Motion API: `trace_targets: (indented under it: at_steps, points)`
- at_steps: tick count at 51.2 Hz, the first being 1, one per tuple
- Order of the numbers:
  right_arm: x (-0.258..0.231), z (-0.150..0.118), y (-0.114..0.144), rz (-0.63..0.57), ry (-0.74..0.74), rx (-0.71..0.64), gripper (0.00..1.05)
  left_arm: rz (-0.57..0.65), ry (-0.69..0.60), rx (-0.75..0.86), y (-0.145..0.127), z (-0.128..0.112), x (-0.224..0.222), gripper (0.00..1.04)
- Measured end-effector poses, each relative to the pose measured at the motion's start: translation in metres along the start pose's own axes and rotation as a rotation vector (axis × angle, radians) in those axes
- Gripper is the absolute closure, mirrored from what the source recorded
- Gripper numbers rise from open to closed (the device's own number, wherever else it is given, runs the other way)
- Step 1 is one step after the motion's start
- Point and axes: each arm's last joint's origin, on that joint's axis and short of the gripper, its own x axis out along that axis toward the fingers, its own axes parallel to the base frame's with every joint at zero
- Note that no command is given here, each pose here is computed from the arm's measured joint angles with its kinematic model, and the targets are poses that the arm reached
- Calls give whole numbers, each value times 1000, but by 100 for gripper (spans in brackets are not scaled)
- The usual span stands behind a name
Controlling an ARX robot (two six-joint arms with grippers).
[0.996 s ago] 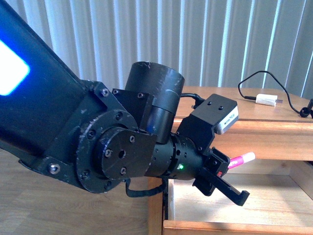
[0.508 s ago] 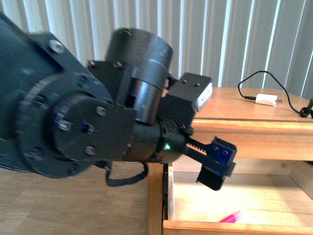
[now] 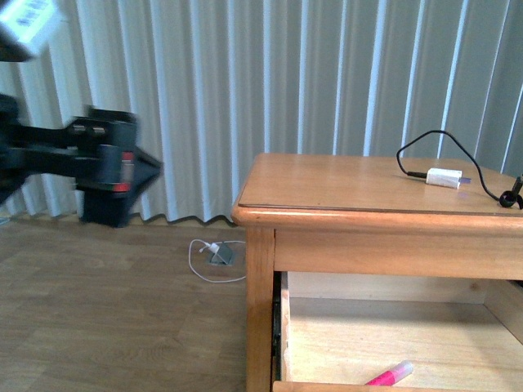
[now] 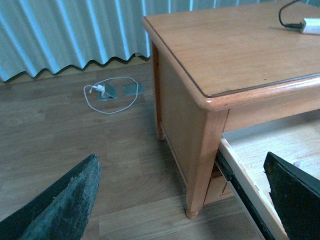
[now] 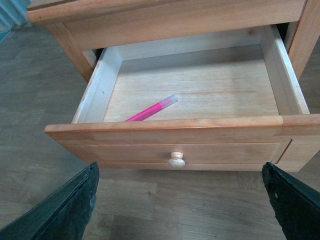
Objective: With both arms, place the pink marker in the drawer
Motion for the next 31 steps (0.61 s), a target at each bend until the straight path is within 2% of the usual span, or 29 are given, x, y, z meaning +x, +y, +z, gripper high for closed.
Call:
trace_targets:
  at_steps: [11, 17, 20, 28, 31]
  points:
    - [0, 0, 0, 0, 0, 0, 8, 142, -13, -93, 23, -21, -80, 6]
    - [0, 0, 0, 0, 0, 0, 8, 232, -1, -156, 29, -46, -123, 6]
    - [0, 0, 0, 0, 0, 0, 8, 265, -13, -181, 30, -53, -132, 6]
    - [0, 0, 0, 0, 0, 0, 8, 265, -36, -198, 29, -51, -135, 6]
    - [0, 0, 0, -1, 0, 0, 8, 305, -74, -161, 27, -53, -135, 14]
